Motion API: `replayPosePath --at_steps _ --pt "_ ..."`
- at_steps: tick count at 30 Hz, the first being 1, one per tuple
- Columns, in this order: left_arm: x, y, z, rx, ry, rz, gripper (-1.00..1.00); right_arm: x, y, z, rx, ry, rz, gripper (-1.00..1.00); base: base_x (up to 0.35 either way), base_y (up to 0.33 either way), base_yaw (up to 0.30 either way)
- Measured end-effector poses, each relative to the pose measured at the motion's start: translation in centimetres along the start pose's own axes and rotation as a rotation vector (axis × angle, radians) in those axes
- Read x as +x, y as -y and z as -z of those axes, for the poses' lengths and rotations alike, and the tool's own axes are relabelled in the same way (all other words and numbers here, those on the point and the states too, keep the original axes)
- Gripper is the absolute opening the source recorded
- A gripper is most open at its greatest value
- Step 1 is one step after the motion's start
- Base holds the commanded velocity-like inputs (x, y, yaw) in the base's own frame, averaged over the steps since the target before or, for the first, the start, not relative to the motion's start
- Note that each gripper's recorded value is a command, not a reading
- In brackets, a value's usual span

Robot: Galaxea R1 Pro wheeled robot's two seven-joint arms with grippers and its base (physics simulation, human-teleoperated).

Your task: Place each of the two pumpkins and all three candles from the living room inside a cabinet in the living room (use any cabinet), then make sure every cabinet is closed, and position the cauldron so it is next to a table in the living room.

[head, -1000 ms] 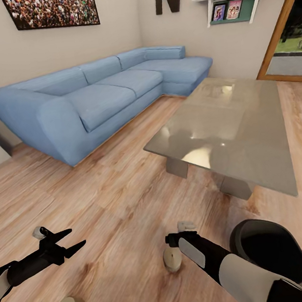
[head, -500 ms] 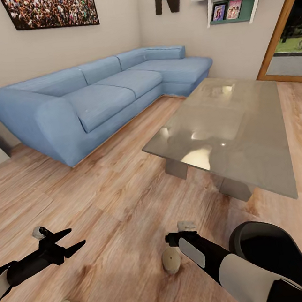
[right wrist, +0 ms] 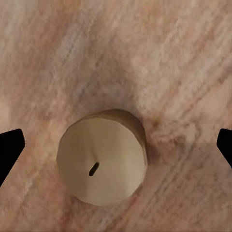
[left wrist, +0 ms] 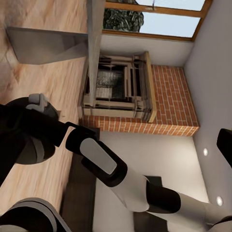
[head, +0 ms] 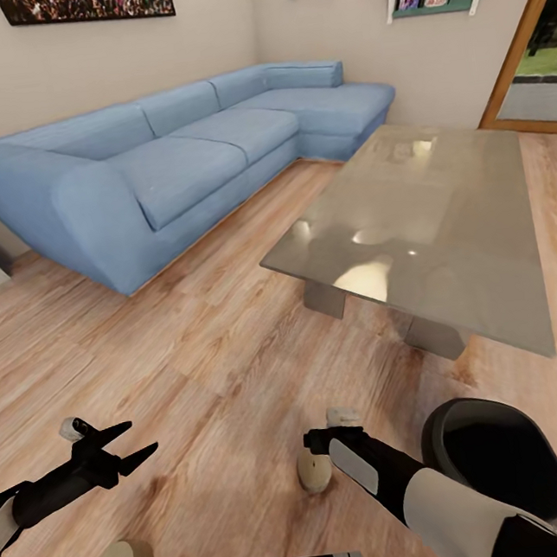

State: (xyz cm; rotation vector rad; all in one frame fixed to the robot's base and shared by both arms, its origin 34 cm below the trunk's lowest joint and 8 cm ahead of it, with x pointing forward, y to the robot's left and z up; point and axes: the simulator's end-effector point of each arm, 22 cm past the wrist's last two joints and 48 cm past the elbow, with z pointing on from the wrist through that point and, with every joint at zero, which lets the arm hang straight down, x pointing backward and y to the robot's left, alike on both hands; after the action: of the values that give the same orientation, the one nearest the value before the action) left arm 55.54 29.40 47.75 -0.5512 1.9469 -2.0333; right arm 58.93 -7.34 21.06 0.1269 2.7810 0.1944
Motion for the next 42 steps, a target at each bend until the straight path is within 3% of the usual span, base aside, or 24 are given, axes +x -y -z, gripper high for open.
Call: replayPosePath --at_steps 18,28,42 --pt "-0.1 -3.6 0.2 -0.031 0.005 0.066 1.00 3.3 0.1 -2.7 -0.001 -0.068 -0.011 1.00 0.000 0.000 0.000" --pt "0.0 -5.7 0.4 -0.049 0.007 0.103 1.00 3.5 -0.5 -3.9 -0.018 -0.052 -0.033 1.00 0.000 0.000 0.000" --pt "0.0 -5.7 0.4 -0.050 0.008 0.102 1.00 3.2 -0.8 -3.8 -0.026 -0.045 -0.034 1.00 0.005 0.005 0.000"
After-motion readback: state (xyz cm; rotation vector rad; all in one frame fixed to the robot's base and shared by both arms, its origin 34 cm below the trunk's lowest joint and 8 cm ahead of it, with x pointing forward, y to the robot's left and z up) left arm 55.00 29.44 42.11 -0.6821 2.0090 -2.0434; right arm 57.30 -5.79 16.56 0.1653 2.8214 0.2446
